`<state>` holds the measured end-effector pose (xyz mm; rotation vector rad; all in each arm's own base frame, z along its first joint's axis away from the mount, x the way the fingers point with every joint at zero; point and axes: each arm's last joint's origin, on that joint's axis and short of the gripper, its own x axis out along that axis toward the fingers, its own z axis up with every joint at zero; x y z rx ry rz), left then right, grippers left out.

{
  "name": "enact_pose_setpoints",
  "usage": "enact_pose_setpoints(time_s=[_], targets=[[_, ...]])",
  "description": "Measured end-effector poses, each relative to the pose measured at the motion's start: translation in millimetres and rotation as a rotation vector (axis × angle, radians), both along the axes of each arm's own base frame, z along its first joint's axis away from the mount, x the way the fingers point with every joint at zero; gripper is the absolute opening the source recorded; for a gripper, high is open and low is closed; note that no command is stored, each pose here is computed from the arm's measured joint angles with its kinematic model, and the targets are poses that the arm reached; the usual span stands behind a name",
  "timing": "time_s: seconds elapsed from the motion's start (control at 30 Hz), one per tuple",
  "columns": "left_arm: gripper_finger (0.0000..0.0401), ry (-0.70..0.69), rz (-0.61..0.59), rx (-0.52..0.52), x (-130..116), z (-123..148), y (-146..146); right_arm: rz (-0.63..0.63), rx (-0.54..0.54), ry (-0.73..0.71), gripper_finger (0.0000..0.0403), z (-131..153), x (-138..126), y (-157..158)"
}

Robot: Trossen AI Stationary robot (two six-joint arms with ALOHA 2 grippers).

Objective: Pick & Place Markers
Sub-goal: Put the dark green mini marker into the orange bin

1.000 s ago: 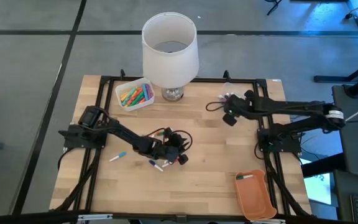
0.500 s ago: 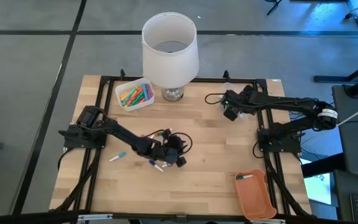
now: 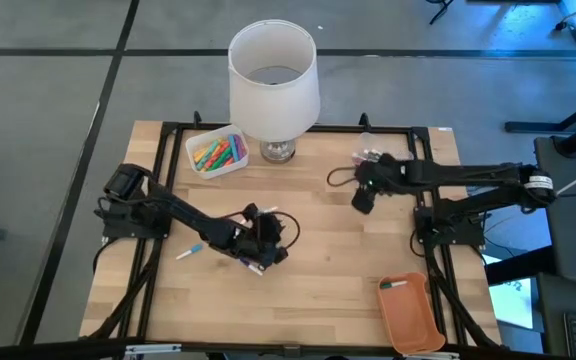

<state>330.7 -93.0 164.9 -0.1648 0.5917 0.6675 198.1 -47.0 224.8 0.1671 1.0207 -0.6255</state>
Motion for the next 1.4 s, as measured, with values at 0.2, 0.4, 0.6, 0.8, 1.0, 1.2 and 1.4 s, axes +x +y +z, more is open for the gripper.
enact_pose_setpoints(time_s=[0.2, 0.4, 0.6, 0.8, 1.0, 1.2, 1.4], targets=[[0.0078, 0.124, 0.144, -0.068, -1, -12, 43, 0.131, 0.023, -0.155, 0.0257, 10, 10, 34], [0.0103, 0.238, 0.095, -0.174, 6, -22, 85, 0.214, 0.075, -0.199, 0.0256, 12, 13, 52], [0.0142, 0.287, 0.093, -0.258, 7, -31, 109, 0.234, 0.073, -0.197, 0.0257, 12, 13, 55], [0.0140, 0.319, 0.039, -0.353, 8, -39, 114, 0.233, 0.072, -0.177, 0.0257, 11, 12, 55], [0.0088, 0.318, 0.052, -0.327, 8, -39, 113, 0.186, 0.069, -0.206, 0.0257, 12, 13, 55], [0.0033, 0.298, 0.084, -0.274, 9, -39, 115, 0.108, 0.000, -0.284, 0.0257, 1, 26, 63], [0.0032, 0.092, 0.090, -0.238, 25, -31, 112, 0.191, 0.092, -0.449, 0.0257, -45, 42, 71]])
